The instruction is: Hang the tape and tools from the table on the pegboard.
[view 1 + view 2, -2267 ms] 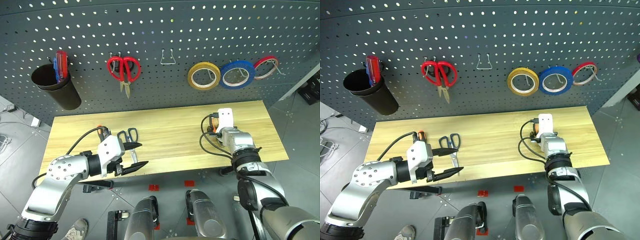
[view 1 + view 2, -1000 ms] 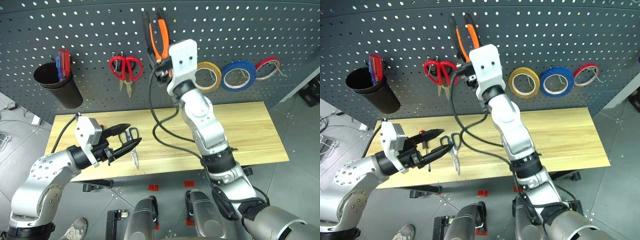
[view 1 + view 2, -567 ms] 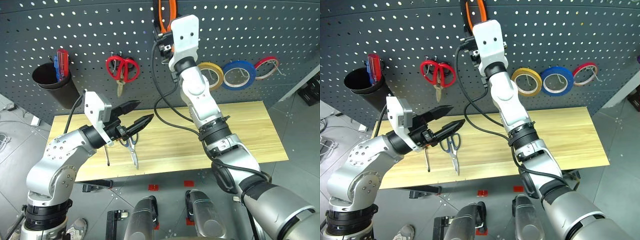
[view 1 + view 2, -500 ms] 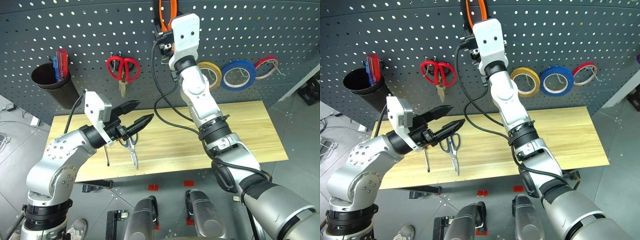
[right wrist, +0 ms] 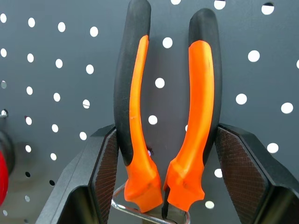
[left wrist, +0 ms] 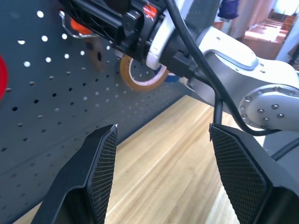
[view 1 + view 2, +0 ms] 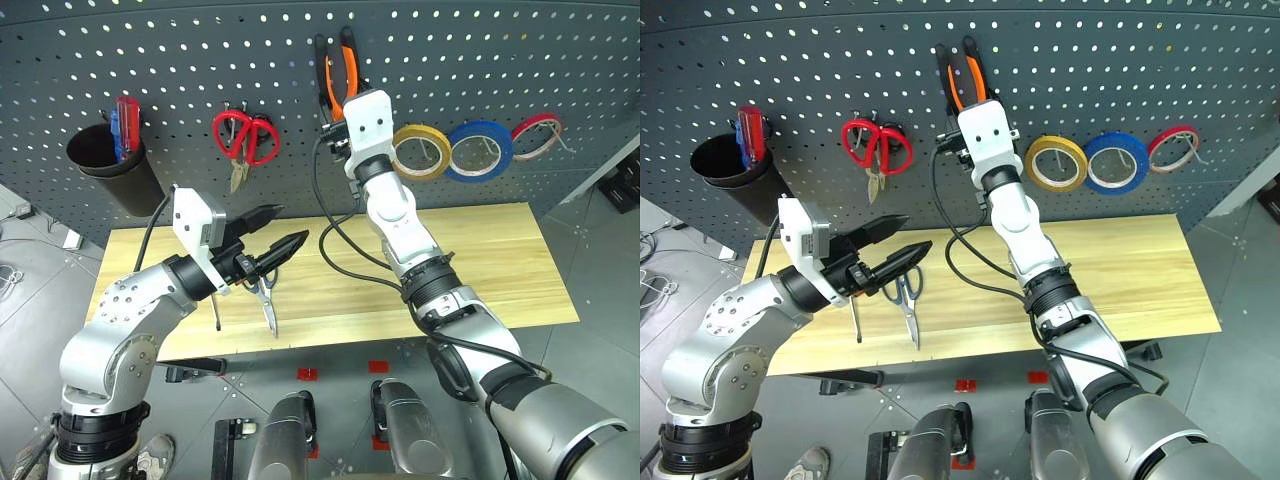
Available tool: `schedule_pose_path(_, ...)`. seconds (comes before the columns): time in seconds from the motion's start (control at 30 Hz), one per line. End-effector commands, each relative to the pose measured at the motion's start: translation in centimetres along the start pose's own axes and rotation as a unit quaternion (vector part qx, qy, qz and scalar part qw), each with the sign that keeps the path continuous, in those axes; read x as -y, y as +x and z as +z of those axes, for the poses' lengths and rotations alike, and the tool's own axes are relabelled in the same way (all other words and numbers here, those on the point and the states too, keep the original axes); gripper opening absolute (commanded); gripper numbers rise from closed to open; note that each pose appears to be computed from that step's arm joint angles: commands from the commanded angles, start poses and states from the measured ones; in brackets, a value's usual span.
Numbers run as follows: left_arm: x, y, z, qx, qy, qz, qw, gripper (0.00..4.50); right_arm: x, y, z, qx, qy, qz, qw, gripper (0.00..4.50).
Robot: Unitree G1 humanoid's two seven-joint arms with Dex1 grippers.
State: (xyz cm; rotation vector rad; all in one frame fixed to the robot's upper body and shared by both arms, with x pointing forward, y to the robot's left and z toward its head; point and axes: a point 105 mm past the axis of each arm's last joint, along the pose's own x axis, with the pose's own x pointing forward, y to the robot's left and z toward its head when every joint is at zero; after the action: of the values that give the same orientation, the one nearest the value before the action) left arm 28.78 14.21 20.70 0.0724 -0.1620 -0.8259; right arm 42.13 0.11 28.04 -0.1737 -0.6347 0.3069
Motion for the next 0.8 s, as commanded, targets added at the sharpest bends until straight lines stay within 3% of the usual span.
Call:
schedule_pose_path(0.03, -0.7, -0.2, 0.2, 0.005, 0.031, 0.034, 0.999, 3.32, -0.2, 0.2, 0.4, -0.007, 0.035, 0.007, 0.999, 2.85)
schedule_pose_path(0.1, -1.2, -0.4, -0.3, -0.005, 0.030, 0.053, 0.998, 3.32, -0.3, 0.1, 0.2, -0.020, 0.054, 0.013, 0.998, 2.85)
schedule_pose_path(0.17, -1.9, -0.8, -1.6, -0.037, 0.017, 0.080, 0.996, 3.32, -0.4, -0.1, -0.3, -0.038, 0.071, 0.024, 0.997, 3.57)
schedule_pose_path(0.27, -2.8, -1.5, -3.4, -0.086, 0.015, 0.120, 0.989, 3.85, -0.3, -0.9, -1.1, -0.063, 0.074, 0.039, 0.995, 4.47)
schedule_pose_path(0.33, -2.4, -1.8, -4.0, -0.094, 0.009, 0.121, 0.988, 4.44, -0.1, -1.5, -1.5, -0.076, 0.071, 0.050, 0.993, 4.50)
schedule_pose_path(0.47, -2.3, -2.1, -4.7, -0.102, -0.007, 0.134, 0.986, 4.48, 0.1, -2.3, -1.8, -0.098, 0.074, 0.071, 0.990, 4.50)
schedule_pose_path(0.57, -2.1, -2.8, -6.4, -0.138, -0.038, 0.166, 0.976, 4.48, -1.9, -4.5, -2.1, -0.140, 0.102, 0.174, 0.969, 4.50)
schedule_pose_path(0.7, -1.2, -5.3, -10.8, -0.225, -0.101, 0.225, 0.943, 4.48, -4.7, -10.2, -1.8, -0.194, 0.132, 0.337, 0.912, 4.50)
schedule_pose_path(0.8, -1.1, -6.5, -13.1, -0.265, -0.120, 0.280, 0.915, 4.48, -5.7, -13.8, -1.8, -0.234, 0.145, 0.407, 0.871, 4.50)
